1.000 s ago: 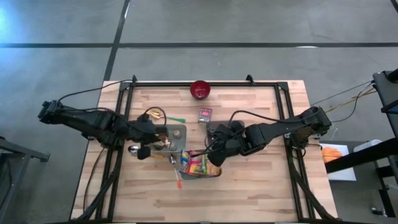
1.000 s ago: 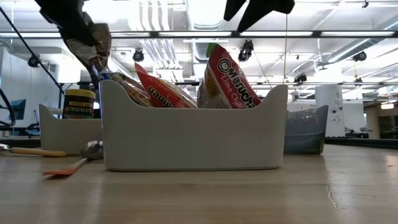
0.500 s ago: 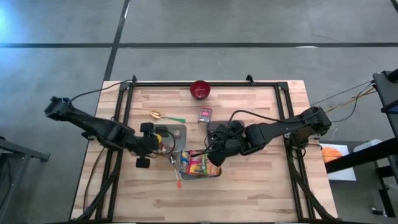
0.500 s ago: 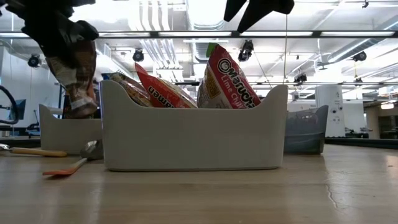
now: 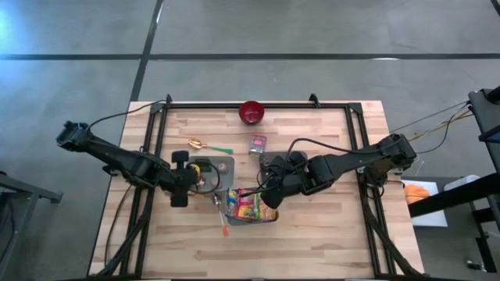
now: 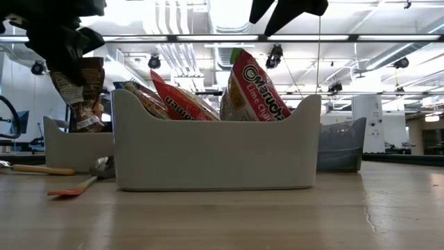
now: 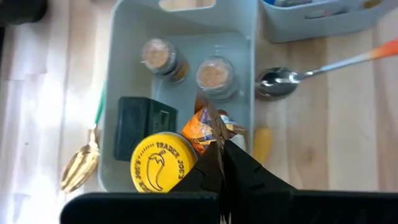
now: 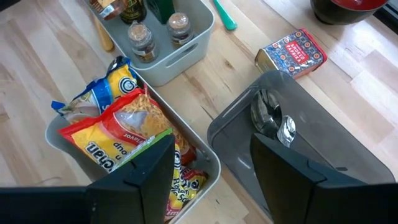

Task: Pick & Place Food Item
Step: Put the orange seasoning bag into the top gray bin

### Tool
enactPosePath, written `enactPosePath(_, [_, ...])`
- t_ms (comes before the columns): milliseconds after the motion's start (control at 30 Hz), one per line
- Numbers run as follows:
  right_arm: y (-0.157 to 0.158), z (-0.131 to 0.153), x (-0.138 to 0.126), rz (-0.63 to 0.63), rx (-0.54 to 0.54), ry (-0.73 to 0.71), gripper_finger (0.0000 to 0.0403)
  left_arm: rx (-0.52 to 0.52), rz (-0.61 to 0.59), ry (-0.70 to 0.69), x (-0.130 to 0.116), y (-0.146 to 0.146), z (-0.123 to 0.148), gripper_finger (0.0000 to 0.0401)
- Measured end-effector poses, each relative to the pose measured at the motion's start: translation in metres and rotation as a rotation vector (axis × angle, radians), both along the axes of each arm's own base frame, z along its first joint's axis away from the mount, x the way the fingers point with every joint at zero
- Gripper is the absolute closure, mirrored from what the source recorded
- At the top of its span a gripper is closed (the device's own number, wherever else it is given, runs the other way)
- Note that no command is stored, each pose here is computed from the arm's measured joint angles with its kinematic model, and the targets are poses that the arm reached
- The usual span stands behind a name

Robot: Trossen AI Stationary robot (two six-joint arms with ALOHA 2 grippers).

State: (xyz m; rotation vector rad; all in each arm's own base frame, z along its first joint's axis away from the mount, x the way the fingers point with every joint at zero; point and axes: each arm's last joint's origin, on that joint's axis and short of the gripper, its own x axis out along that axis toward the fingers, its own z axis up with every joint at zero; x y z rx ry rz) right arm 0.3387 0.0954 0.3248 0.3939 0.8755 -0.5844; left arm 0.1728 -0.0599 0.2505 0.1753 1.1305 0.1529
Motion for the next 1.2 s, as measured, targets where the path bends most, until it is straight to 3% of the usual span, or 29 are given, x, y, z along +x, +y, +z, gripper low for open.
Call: enactPosePath(1200, [0.003, 0.000, 0.000, 0.010, 0.007, -0.003, 0.0195, -0.072, 0.017, -0.029, 0.002, -0.001, -0.042, 0.0401])
